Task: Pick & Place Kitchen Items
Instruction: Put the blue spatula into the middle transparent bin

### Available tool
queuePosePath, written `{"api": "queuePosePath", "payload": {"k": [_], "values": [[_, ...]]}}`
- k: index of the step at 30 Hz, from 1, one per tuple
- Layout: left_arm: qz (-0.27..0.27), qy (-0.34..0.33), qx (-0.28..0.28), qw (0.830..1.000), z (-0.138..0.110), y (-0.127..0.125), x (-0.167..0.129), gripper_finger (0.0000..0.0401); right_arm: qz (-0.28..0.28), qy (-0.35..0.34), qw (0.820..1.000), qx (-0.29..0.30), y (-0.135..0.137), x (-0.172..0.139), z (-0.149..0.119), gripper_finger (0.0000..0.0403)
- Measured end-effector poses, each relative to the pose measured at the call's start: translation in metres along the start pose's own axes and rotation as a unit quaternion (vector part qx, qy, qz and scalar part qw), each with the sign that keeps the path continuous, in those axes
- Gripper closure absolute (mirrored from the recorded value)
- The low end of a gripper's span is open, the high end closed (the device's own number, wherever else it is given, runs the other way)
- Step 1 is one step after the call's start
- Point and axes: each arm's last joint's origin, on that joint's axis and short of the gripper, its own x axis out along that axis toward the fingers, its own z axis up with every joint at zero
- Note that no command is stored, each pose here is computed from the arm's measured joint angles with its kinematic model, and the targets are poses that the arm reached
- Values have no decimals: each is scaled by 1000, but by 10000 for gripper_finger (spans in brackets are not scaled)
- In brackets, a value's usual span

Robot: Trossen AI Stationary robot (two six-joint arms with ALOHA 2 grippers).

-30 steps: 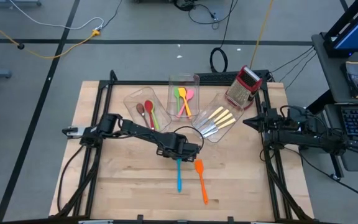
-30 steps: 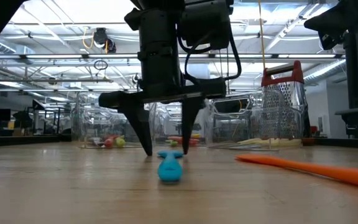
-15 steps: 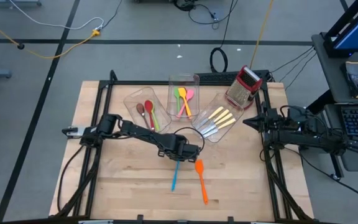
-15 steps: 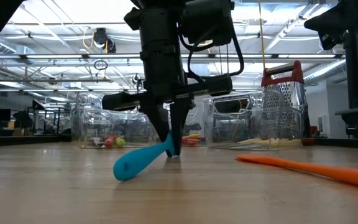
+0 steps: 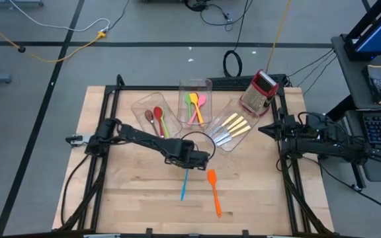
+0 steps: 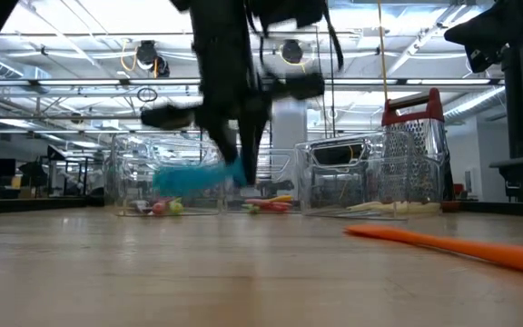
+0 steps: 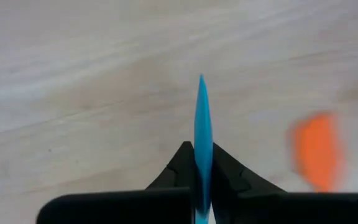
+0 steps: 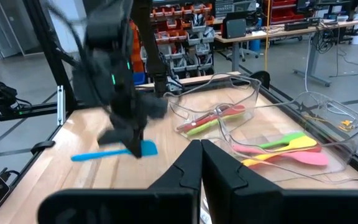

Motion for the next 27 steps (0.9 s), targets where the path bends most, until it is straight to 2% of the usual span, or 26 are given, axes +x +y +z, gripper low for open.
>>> {"api": "queuePosePath", "payload": {"k": [7,14,18,27], "values": [[-64,-48,18,997,2,3,-58,393,0,0,1000,0,0,0,0,403],[-126,-105,41,986,4,13,-113,393,0,0,1000,0,0,0,0,403],[-158,-145,33,976,15,21,-142,393,0,0,1000,0,0,0,0,403],[-191,-184,39,963,57,38,-176,393,-1,0,1000,0,0,0,0,403]]}}
